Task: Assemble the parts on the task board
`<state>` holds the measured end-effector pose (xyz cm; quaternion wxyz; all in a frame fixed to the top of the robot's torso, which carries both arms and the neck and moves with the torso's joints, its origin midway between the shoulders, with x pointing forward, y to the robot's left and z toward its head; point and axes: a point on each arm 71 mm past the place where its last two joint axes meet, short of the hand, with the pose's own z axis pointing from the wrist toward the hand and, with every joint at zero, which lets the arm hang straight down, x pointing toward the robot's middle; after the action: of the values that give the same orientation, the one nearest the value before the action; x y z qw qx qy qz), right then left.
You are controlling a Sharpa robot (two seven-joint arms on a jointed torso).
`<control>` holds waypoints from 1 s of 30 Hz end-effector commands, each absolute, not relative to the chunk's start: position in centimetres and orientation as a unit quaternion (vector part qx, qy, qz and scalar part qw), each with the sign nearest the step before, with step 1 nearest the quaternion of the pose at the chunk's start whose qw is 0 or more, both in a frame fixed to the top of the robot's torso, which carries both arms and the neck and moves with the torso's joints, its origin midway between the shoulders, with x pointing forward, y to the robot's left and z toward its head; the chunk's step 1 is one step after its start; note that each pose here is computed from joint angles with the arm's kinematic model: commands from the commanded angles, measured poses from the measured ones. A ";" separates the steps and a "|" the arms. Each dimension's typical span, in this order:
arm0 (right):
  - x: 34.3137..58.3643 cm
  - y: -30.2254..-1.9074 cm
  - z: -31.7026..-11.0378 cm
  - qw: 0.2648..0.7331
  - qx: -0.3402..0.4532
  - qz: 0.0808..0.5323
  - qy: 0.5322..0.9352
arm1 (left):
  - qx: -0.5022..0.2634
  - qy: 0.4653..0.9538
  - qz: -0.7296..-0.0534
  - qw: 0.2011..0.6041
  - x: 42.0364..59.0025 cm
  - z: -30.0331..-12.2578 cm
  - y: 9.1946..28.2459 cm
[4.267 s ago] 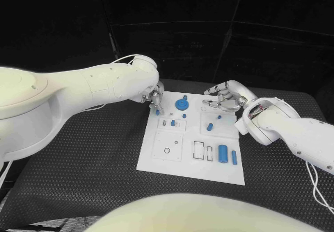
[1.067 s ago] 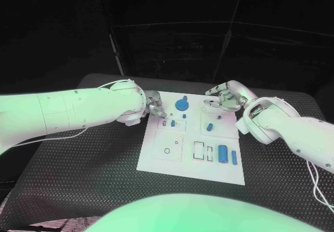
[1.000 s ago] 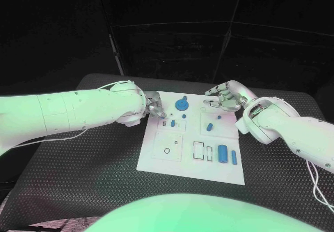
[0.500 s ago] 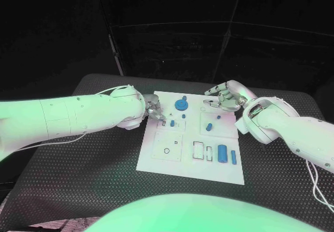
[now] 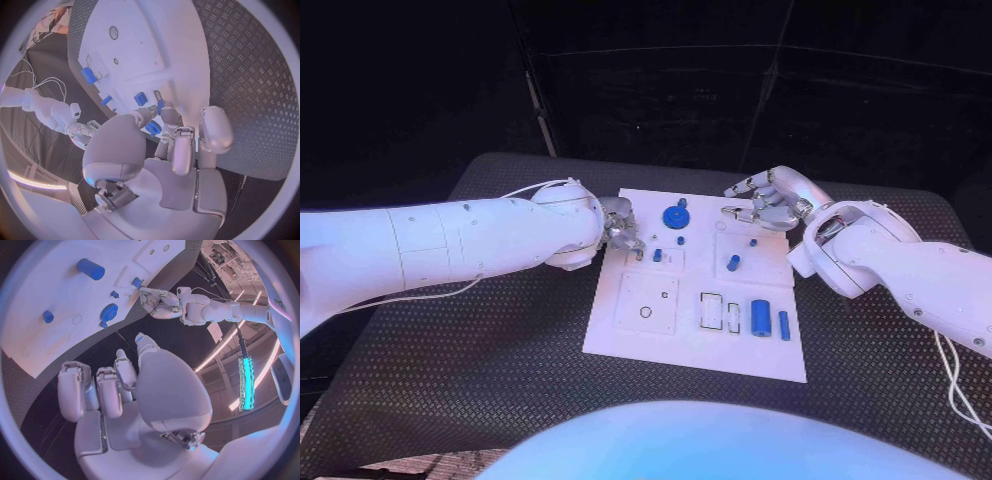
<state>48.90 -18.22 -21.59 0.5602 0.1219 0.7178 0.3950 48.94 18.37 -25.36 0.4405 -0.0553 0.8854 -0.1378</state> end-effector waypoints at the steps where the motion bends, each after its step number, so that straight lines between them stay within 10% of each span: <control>1: 48.9 -18.2 -21.5 0.560 0.120 0.398 0.717 | -0.046 0.893 -0.131 0.429 48.6 -25.8 18.3; 30: 49.0 -18.1 -21.5 0.559 0.119 0.398 0.718 | -0.026 0.907 -0.127 0.401 48.0 -26.1 18.0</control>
<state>48.97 -18.26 -21.65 0.5602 0.1224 0.7183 0.3940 48.34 17.98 -25.57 0.4182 -0.0360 0.8971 -0.1380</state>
